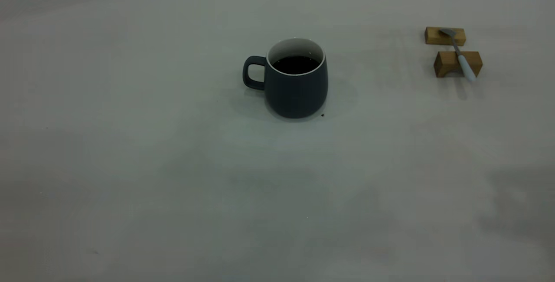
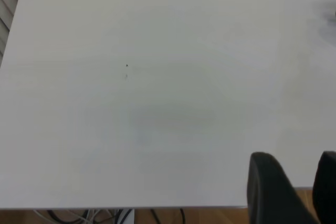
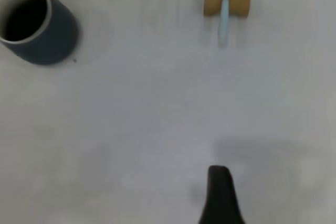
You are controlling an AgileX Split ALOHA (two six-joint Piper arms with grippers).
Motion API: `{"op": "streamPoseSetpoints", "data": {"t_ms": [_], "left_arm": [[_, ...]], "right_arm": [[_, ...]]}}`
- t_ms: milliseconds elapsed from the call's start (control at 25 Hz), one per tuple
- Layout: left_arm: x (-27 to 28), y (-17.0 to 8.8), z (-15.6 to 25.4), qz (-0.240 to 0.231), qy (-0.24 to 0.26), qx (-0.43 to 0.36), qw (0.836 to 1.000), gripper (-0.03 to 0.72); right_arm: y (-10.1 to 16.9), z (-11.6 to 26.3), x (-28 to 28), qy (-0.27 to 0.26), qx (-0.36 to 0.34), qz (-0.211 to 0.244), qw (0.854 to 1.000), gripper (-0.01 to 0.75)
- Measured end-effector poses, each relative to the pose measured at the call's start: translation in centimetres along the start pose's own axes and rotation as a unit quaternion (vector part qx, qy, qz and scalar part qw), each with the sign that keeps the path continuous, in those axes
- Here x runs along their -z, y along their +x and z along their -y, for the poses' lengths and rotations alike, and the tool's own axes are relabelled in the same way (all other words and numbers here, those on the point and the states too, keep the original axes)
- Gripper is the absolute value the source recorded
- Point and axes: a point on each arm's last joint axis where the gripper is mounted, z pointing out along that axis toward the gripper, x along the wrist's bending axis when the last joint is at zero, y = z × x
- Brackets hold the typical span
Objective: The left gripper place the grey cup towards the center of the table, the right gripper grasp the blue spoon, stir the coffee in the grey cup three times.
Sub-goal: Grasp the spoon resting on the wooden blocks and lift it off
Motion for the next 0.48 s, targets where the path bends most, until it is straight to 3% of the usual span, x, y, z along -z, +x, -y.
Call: {"op": "streamPoseSetpoints", "data": {"t_ms": [280,480], "left_arm": [[0.0,0.0,0.0,0.000,0.000,0.000,1.000,0.277],[0.0,0.0,0.0,0.000,0.000,0.000,1.000,0.277]], "right_arm": [[-0.5,-4.6,-13.1,0.135,0.022,-0.016,0.990,0.624],[-0.6,-5.5,-20.4,0.190,0.033,-0.024,0.981,0.624]]}}
